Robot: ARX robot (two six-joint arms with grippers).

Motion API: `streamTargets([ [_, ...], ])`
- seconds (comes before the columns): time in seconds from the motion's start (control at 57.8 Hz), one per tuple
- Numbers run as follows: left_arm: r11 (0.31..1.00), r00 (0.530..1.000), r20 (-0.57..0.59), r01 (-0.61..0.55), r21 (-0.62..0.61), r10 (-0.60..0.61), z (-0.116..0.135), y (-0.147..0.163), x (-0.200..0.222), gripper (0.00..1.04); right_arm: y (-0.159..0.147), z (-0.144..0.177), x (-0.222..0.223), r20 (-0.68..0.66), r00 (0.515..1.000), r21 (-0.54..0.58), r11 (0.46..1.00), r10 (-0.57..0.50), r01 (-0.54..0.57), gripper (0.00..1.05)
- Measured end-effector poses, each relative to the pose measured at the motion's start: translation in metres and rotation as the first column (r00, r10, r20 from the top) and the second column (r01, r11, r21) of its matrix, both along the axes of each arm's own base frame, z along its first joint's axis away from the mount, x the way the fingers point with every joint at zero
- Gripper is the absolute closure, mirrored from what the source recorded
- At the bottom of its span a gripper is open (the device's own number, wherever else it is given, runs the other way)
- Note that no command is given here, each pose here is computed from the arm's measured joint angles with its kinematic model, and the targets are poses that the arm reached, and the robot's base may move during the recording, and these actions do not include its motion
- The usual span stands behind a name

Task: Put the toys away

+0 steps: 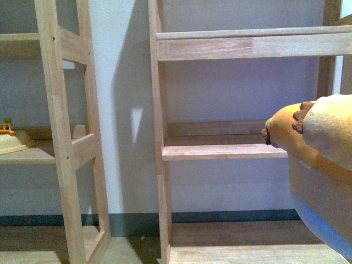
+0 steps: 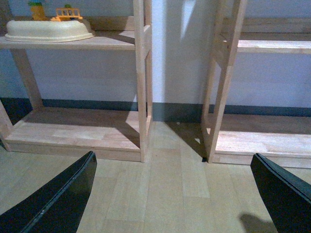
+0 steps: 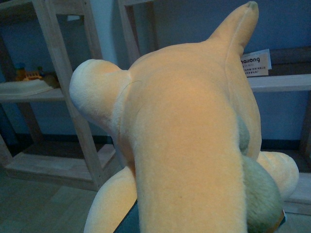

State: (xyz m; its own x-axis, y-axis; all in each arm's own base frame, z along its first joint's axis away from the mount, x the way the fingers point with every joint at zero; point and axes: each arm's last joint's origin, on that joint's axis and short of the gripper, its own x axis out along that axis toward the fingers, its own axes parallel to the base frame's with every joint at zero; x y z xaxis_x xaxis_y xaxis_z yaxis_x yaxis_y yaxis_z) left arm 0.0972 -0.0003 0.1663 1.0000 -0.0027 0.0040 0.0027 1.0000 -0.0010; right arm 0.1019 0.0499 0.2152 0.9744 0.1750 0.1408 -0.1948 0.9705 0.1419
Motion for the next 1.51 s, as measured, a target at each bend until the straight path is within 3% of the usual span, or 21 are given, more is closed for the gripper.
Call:
streamTargets([
  [1.142,1.0,1.0,0.0,0.0,0.0,0.0,0.0,0.0,0.0,0.06,0.0,0.0,0.0,-0.001,1.0,-0.001,1.0,0.0,0.0,0.96],
  [1.229,1.0,1.0,0.0,0.0,0.0,0.0,0.0,0.0,0.0,0.06,0.0,0.001,0.0,-0.043,0.997,-0.048,0.997,-0.068,0.066,0.96],
  [1.385,1.0,1.0,0.0,0.0,0.0,0.0,0.0,0.0,0.0,0.06,-0.004,0.03,0.001,-0.018,0.985,-0.092,0.981,-0.173,0.171,0.96],
  [1.506,1.0,1.0,0.0,0.0,0.0,0.0,0.0,0.0,0.0,0.06,-0.011,0.083,0.0,0.09,0.98,-0.07,0.98,-0.179,0.186,0.96],
])
